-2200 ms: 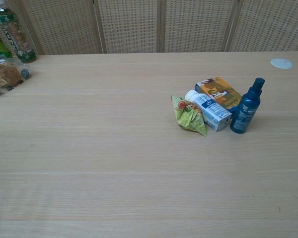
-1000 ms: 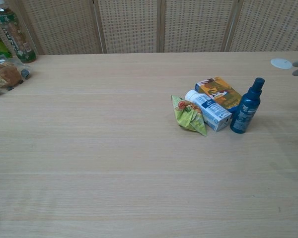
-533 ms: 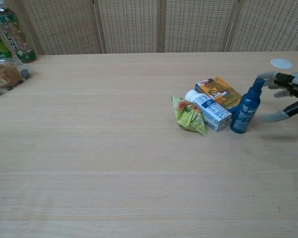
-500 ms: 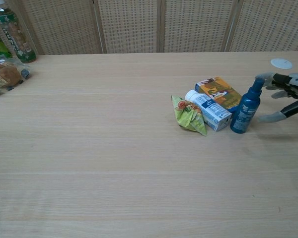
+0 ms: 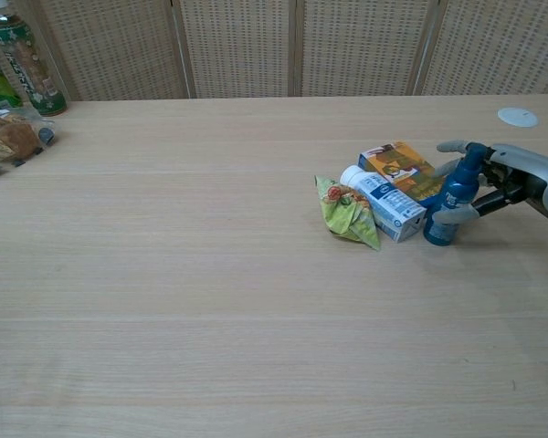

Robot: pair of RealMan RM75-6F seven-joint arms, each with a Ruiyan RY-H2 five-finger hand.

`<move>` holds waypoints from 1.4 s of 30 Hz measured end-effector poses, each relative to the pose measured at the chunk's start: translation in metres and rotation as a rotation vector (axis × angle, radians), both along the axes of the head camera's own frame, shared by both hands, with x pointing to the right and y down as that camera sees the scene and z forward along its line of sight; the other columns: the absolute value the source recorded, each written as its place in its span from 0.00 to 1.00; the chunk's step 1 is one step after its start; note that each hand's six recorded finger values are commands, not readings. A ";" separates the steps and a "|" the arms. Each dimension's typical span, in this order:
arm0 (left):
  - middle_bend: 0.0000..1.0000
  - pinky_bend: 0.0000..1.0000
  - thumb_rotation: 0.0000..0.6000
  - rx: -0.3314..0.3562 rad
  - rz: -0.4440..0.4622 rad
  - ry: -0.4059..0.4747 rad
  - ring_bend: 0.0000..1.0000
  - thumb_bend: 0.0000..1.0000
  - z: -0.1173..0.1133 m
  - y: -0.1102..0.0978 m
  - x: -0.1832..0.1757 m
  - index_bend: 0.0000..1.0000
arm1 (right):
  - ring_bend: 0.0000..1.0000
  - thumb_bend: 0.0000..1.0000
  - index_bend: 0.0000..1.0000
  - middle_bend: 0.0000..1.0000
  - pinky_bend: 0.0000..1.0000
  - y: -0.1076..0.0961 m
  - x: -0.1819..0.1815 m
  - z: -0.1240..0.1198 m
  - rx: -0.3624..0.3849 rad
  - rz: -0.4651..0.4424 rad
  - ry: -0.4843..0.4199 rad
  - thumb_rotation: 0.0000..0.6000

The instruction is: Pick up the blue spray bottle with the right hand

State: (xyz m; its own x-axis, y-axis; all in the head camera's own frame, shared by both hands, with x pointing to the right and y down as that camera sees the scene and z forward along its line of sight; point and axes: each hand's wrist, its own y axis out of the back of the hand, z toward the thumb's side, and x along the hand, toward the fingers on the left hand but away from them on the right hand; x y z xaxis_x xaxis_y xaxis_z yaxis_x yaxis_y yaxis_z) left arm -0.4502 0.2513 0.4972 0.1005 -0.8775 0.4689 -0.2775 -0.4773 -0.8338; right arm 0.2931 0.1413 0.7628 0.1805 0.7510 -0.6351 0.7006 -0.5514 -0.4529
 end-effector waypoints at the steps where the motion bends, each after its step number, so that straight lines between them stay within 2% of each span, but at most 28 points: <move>1: 0.06 0.00 1.00 0.000 -0.002 0.000 0.00 0.35 0.000 0.001 0.000 0.07 | 0.43 0.00 0.40 0.57 0.38 -0.001 0.000 0.001 0.005 0.011 -0.008 1.00; 2: 0.06 0.00 1.00 0.000 -0.004 -0.001 0.00 0.35 0.000 0.001 -0.001 0.07 | 0.55 0.00 0.50 0.69 0.46 -0.002 0.000 0.002 0.009 0.023 -0.016 1.00; 4: 0.06 0.00 1.00 0.000 -0.007 -0.004 0.00 0.35 -0.001 0.002 -0.002 0.07 | 0.68 0.00 0.61 0.82 0.55 -0.003 0.000 0.004 0.017 0.049 -0.036 1.00; 5: 0.06 0.00 1.00 0.001 -0.010 -0.005 0.00 0.35 -0.001 0.003 -0.003 0.07 | 0.73 0.00 0.66 0.86 0.59 -0.003 0.001 0.005 0.020 0.059 -0.044 1.00; 8: 0.06 0.00 1.00 0.003 -0.016 -0.010 0.00 0.35 -0.003 0.003 -0.006 0.07 | 0.81 0.00 0.70 0.89 0.63 -0.004 0.004 0.008 0.035 0.089 -0.061 1.00; 14: 0.06 0.00 1.00 -0.002 -0.017 -0.009 0.00 0.35 -0.001 0.004 -0.007 0.07 | 0.83 0.02 0.73 0.91 0.63 -0.009 0.007 0.000 0.097 0.084 -0.074 1.00; 20: 0.06 0.00 1.00 -0.006 -0.011 0.004 0.00 0.35 0.003 0.004 -0.003 0.07 | 0.83 0.01 0.73 0.91 0.63 -0.017 0.002 -0.025 0.156 0.031 -0.080 1.00; 26: 0.06 0.00 1.00 -0.009 -0.004 0.018 0.00 0.35 0.006 0.005 0.000 0.07 | 0.83 0.01 0.74 0.91 0.63 -0.033 -0.016 -0.072 0.231 0.007 -0.151 1.00; 36: 0.06 0.00 1.00 0.008 -0.016 0.033 0.00 0.35 0.002 0.013 -0.001 0.07 | 0.83 0.00 0.75 0.92 0.63 -0.088 -0.058 -0.189 0.425 0.026 -0.336 1.00; 39: 0.06 0.00 1.00 0.014 -0.028 0.034 0.00 0.35 -0.001 0.017 -0.004 0.07 | 0.83 0.00 0.75 0.92 0.63 -0.101 -0.067 -0.214 0.466 0.040 -0.379 1.00; 42: 0.06 0.00 1.00 0.017 -0.042 0.035 0.00 0.35 -0.003 0.020 -0.009 0.07 | 0.83 0.00 0.75 0.92 0.63 -0.107 -0.072 -0.226 0.486 0.027 -0.373 1.00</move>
State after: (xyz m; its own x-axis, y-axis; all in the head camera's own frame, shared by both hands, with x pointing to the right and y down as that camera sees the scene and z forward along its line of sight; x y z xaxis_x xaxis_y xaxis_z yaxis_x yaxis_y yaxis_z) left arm -0.4588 0.2714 0.4947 0.0796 -0.8891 0.4506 -0.3262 -0.4504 -0.8311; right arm 0.2208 0.0344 0.5365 0.3013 0.9464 -0.1165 0.8714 -0.3229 -0.3694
